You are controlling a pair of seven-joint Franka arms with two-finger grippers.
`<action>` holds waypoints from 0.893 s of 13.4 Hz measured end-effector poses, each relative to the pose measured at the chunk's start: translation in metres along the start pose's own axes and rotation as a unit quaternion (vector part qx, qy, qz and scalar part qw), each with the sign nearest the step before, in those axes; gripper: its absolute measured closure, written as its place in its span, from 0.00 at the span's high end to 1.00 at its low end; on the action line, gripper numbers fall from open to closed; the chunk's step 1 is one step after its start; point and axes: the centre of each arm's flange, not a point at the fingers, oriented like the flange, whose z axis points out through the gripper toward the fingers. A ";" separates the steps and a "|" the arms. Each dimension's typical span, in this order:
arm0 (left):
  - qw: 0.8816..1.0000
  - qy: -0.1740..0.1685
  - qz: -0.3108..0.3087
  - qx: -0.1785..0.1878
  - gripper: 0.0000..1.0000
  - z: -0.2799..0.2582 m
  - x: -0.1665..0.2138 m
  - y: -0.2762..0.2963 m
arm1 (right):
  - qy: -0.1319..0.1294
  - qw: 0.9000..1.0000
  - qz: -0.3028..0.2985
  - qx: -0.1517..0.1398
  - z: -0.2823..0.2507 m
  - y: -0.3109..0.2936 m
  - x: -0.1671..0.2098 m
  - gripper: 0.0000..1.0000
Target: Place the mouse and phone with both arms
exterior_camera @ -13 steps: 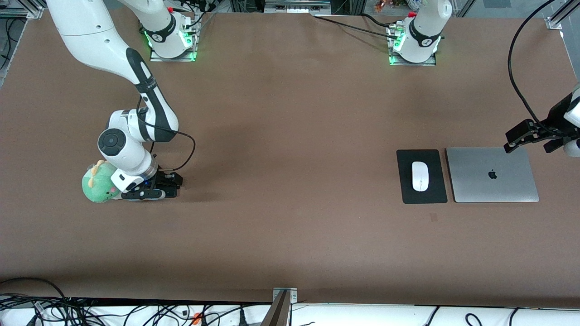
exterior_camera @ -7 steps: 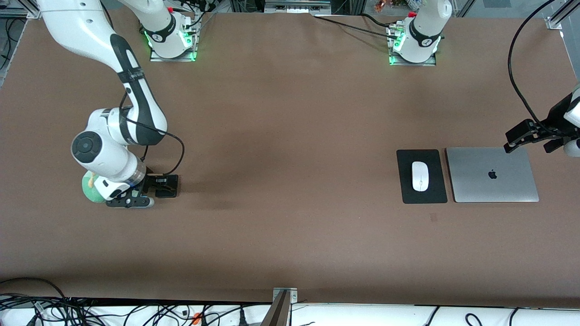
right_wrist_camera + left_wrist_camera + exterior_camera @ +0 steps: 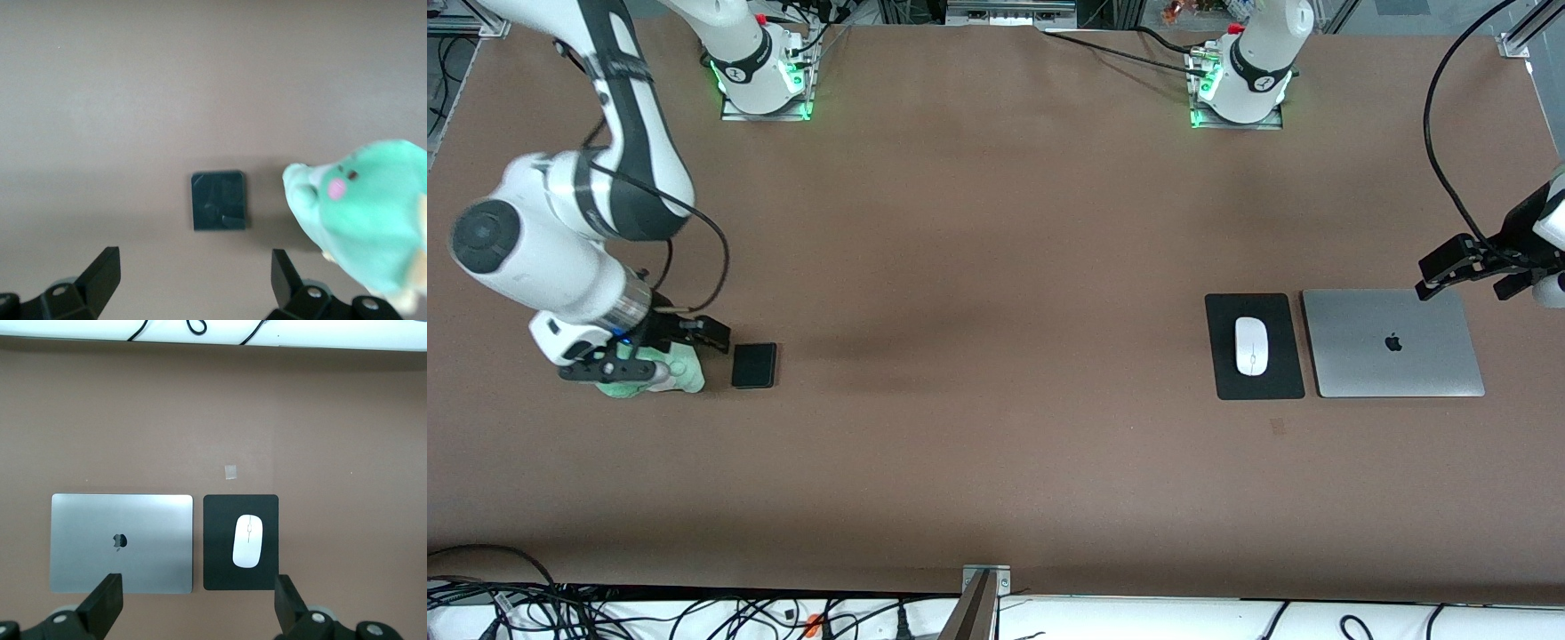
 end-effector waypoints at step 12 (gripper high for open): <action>1.000 0.000 0.000 0.000 1.00 0.000 0.000 0.000 | -0.028 0.999 -0.011 -0.035 -0.164 0.053 -0.056 1.00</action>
